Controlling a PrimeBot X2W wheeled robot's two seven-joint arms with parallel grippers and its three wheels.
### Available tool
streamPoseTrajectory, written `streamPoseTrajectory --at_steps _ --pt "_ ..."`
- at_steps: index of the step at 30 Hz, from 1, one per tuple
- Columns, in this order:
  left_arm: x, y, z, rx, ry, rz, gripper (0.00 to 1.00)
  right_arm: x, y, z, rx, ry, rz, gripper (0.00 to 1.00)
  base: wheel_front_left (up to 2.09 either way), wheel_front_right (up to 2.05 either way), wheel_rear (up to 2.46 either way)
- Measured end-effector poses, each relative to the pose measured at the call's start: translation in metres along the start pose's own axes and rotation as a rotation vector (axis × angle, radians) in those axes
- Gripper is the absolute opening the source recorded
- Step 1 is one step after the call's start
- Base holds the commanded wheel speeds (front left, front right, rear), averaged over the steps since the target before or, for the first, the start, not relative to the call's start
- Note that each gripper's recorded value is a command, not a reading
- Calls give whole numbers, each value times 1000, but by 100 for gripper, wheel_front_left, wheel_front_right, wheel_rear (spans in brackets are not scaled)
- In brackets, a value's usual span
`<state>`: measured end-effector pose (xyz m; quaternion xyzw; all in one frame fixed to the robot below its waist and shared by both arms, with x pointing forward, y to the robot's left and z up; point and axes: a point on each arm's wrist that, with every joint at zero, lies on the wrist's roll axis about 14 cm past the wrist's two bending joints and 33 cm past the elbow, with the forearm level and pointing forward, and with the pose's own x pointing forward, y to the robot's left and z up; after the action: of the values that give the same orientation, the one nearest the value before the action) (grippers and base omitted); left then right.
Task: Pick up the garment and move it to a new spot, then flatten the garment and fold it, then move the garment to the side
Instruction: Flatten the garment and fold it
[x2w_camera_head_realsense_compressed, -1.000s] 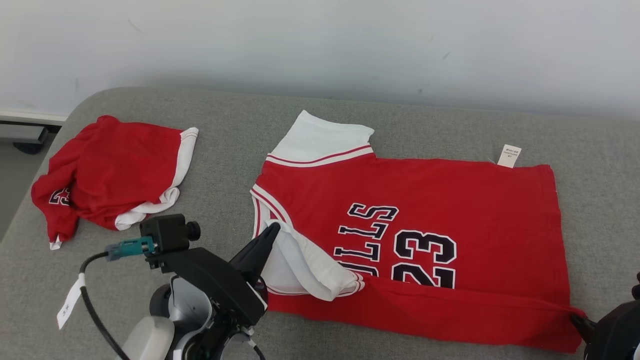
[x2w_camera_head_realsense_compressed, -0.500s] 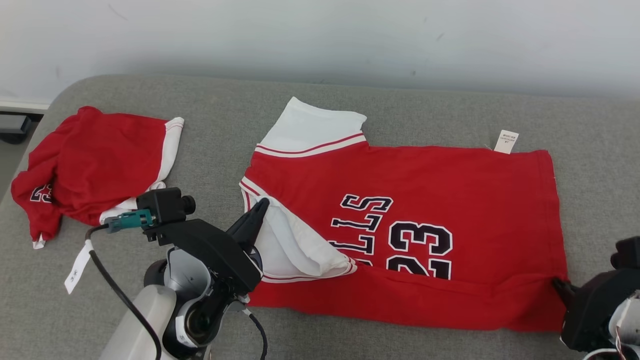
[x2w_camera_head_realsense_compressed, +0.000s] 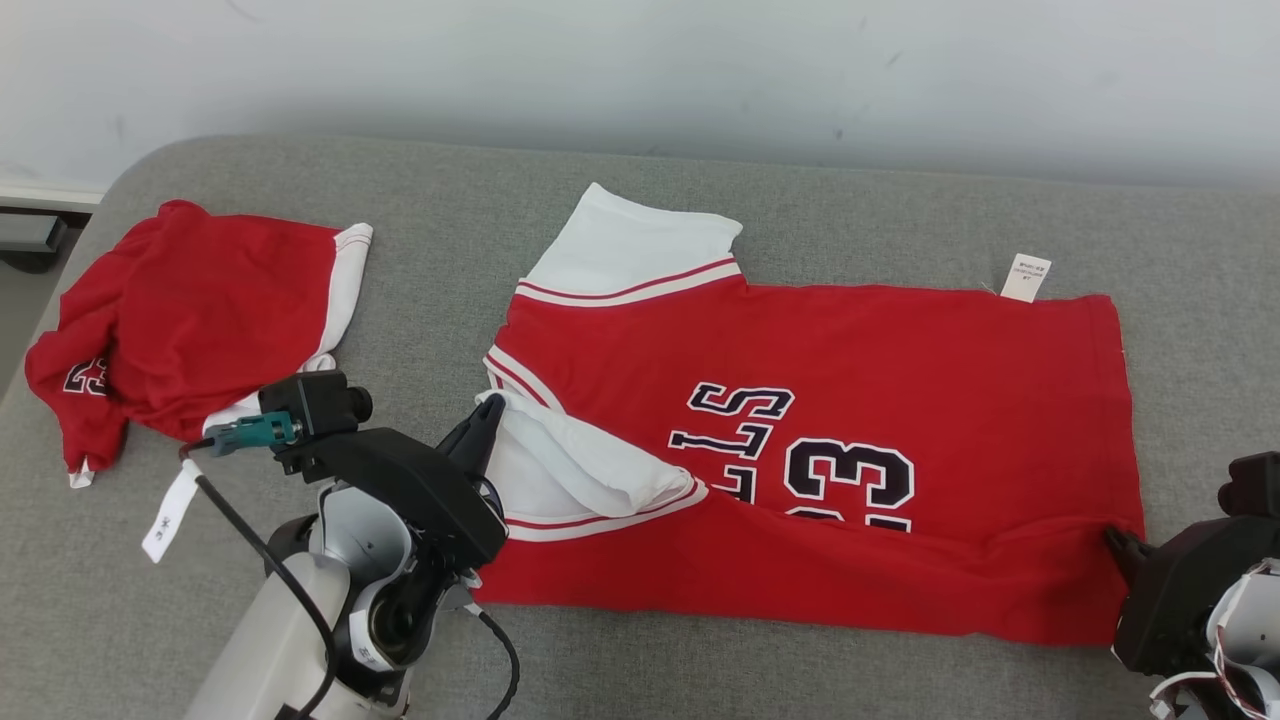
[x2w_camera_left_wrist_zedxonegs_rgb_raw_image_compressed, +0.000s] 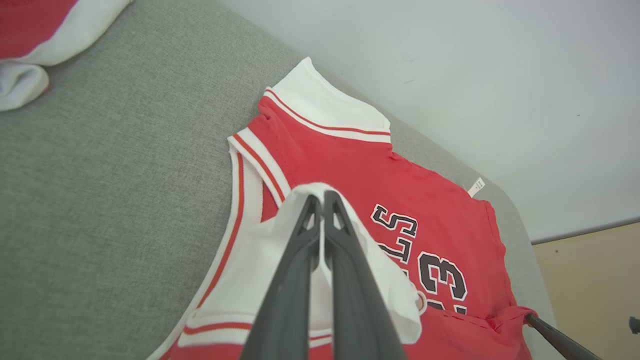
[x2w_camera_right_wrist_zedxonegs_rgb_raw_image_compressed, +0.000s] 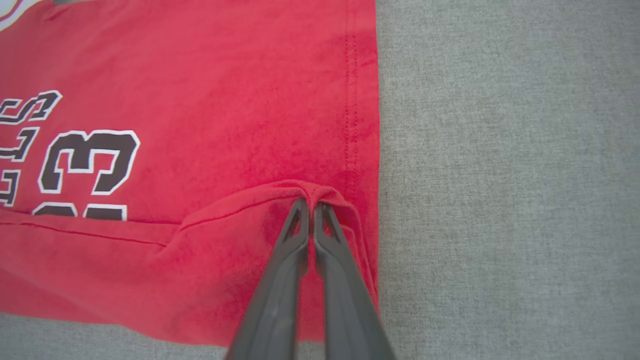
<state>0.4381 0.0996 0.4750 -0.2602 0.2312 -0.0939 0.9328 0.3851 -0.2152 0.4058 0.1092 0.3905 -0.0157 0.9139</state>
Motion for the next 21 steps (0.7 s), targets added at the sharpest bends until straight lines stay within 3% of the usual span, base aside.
streamPoseTrajectory --at_steps 13,14,15,16,21 --pt "6 5 -11 10 26 17 0 4 1 21 -1 -111 -3 0 0 0 0" --pt "6 7 -9 11 16 24 4 4 1 19 2 -107 -4 0 0 0 0" --pt "6 8 -8 17 7 29 42 5 0 17 5 -103 -6 0 0 0 0" --pt "7 9 -7 21 4 32 100 6 0 16 0 -104 -8 100 0 0 0" --pt "6 12 -10 32 7 42 100 7 16 26 -26 -158 32 100 0 0 0"
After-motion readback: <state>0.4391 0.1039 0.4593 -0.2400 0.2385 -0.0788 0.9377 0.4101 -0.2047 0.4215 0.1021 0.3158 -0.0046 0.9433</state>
